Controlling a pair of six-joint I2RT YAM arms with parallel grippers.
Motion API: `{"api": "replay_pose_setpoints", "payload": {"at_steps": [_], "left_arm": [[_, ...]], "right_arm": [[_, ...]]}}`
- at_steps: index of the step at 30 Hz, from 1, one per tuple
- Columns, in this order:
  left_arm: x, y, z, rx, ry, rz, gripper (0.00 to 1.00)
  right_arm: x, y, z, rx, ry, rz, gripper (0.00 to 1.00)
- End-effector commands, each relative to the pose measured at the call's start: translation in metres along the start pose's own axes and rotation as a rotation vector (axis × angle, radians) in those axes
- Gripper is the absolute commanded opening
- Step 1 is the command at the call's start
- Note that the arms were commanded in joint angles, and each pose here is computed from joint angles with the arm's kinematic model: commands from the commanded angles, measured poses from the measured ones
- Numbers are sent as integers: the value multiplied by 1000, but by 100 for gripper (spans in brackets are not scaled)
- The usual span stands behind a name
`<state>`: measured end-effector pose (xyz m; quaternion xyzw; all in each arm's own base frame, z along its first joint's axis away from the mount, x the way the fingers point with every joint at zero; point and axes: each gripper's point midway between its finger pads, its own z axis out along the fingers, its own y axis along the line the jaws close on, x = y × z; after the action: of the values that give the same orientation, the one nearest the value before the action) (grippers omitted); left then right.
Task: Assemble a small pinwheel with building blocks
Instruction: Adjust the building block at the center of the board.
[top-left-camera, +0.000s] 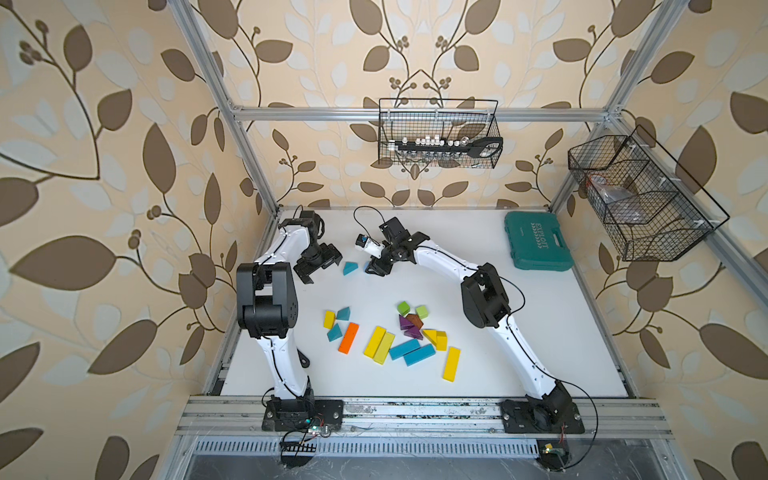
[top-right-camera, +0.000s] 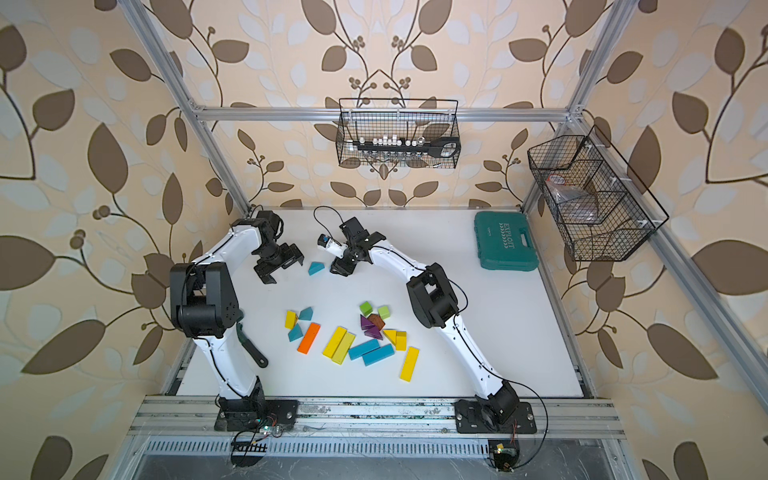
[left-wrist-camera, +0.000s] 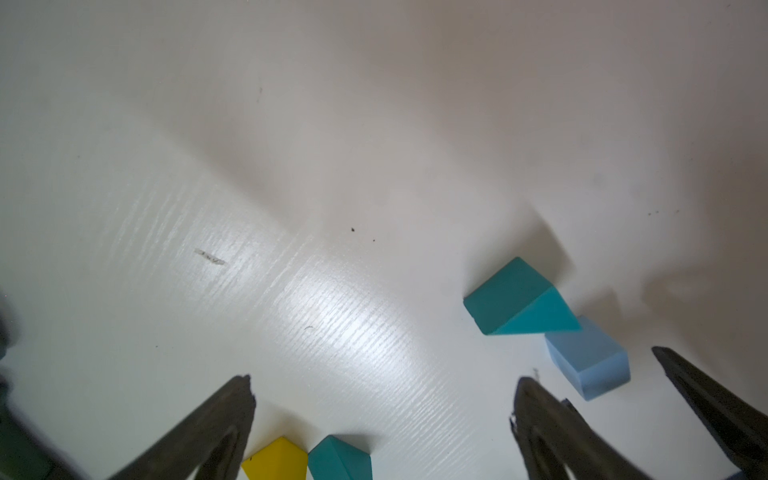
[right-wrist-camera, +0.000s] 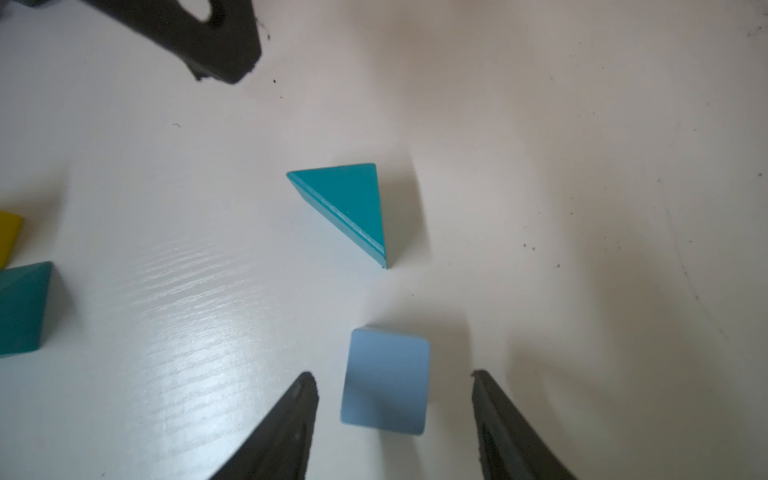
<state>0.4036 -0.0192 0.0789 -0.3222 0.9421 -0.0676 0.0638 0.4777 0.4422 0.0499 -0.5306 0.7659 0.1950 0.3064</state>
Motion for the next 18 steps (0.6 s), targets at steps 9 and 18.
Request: {"api": "replay_pose_setpoints", "payload": {"at_steps": [9, 18], "left_arm": [[3, -18, -30, 51, -75, 98, 99], [47, -88, -9, -20, -15, 437, 95]], "right_arm": [[-22, -3, -78, 145, -83, 413, 85], [70, 2, -168, 278, -48, 815, 100]]}}
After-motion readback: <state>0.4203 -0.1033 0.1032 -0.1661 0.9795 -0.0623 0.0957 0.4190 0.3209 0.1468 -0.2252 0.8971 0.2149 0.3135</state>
